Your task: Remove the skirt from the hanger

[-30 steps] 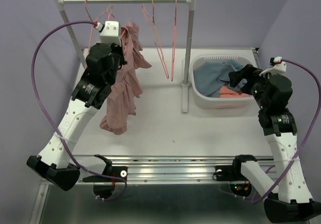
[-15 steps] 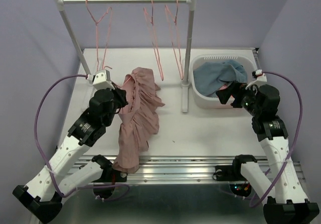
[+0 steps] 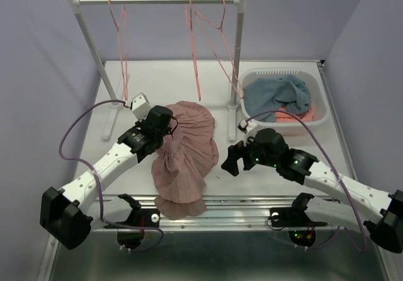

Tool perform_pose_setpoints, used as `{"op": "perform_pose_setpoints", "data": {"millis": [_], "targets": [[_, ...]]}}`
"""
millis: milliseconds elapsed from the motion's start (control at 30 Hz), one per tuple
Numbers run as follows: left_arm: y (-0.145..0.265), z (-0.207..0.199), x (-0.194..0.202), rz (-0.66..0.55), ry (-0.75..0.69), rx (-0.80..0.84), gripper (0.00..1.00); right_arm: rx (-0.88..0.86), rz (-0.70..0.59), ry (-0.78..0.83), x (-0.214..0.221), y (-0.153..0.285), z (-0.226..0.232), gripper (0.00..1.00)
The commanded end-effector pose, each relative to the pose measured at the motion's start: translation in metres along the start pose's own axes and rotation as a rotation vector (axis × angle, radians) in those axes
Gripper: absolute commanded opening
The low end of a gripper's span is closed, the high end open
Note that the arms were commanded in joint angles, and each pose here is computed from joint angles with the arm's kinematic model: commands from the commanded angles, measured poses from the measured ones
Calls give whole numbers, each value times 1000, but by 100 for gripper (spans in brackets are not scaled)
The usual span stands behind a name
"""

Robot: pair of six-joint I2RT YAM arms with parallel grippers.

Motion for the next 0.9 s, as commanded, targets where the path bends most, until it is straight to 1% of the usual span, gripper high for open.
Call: {"op": "perform_pose_setpoints", "data": {"millis": [0,33,67,133,333,400,433,500,567,667,767,800,833,867], "targets": [[-7,-24,-15,-117,122,-53,0,90,-59,125,-14,-22,26,100],[-10,-30,-17,-141,149,-75,0,77,-61,148,-14,-26,33,100],[-10,-27,-16,-144,162,-92,0,58,-63,166,-13,-29,40,100],[-14,-31,-15,-150,160,-119,0,19,-95,226,-14,-29,64,100],[-17,-38,-15,-149,175,-99,0,-48,-164,335,-13,-38,117,100],[-16,-40,-16,-146,183,-93,0,-31,-188,359,-13,-48,131,100],[-16,-40,-16,-143,181,-91,0,18,-212,347,-19,-51,133,100],[-13,-40,-16,-137,178,-86,0,61,-211,338,-20,-64,136,100],[-11,-37,-18,-142,180,-88,0,147,-242,315,-28,-70,134,100],[-9,-34,-18,-147,177,-88,0,220,-282,285,-32,-81,133,100],[-9,-32,-17,-145,172,-90,0,243,-271,288,-29,-92,136,93],[-10,-31,-17,-143,173,-90,0,248,-269,282,-28,-96,136,79],[-10,-32,-16,-138,173,-88,0,248,-266,278,-26,-99,137,72],[-10,-31,-15,-125,167,-85,0,243,-265,276,-24,-101,138,67]]}}
Point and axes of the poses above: each gripper's point midway between its finger pads, its own y axis back along the fingers, its own z axis along the line the jaws close on, x = y × z, the point moved 9 cm from there along y, back along the fingers, and after that the axes turned 15 degrees about y, right-handed, at the moved point
